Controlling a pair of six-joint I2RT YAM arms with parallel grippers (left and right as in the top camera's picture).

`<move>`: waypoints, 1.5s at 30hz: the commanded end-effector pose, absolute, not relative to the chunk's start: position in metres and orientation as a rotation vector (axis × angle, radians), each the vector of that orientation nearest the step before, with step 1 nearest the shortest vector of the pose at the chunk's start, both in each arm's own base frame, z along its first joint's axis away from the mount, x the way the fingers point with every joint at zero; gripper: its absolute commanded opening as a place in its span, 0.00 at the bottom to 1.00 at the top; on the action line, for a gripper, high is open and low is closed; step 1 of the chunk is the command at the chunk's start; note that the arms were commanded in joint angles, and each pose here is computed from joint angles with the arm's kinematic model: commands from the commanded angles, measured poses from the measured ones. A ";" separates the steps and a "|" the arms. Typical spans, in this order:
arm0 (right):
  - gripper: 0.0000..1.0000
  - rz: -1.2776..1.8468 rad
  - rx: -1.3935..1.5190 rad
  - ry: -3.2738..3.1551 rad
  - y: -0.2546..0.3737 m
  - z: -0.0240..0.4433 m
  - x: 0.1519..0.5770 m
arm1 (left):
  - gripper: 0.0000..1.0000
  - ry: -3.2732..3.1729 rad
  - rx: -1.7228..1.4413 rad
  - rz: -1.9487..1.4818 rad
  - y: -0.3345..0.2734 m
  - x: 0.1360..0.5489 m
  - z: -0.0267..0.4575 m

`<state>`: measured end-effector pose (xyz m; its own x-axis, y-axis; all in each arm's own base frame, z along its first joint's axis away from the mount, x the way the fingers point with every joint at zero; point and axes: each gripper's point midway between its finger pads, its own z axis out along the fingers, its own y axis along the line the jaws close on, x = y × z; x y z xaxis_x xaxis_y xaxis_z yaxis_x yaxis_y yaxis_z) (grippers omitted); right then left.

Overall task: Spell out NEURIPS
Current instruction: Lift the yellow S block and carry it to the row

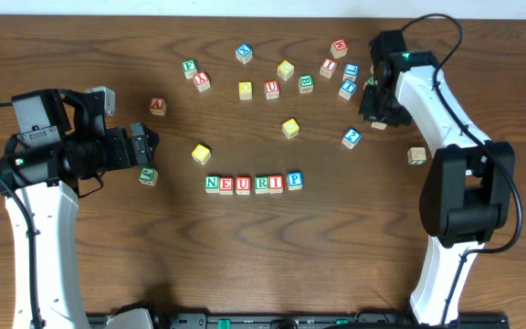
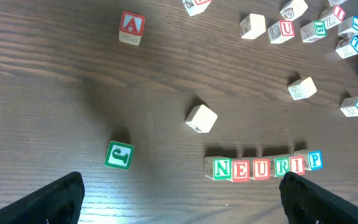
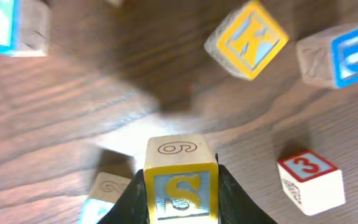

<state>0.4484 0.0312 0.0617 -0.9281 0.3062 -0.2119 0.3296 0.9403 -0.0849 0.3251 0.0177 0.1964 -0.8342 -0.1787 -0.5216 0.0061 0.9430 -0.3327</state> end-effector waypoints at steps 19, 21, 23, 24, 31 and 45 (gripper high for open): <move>0.05 -0.062 0.152 2.776 0.099 0.152 0.451 | 0.99 2.505 -0.127 -0.419 0.021 0.328 0.205; 0.03 -0.043 0.117 2.783 0.108 0.153 0.447 | 0.99 2.505 -0.127 -0.419 0.021 0.328 0.205; 0.01 -0.044 0.087 2.796 0.116 0.152 0.442 | 0.98 2.504 -0.127 -0.419 0.021 0.328 0.205; 0.01 -0.045 0.057 2.808 0.125 0.151 0.437 | 0.99 2.505 -0.127 -0.419 0.021 0.328 0.205; 0.01 -0.034 -0.060 2.820 0.159 0.149 0.423 | 0.99 2.505 -0.127 -0.419 0.021 0.328 0.205; 0.01 -0.062 -0.197 2.826 0.195 0.144 0.390 | 0.99 2.505 -0.127 -0.419 0.021 0.328 0.205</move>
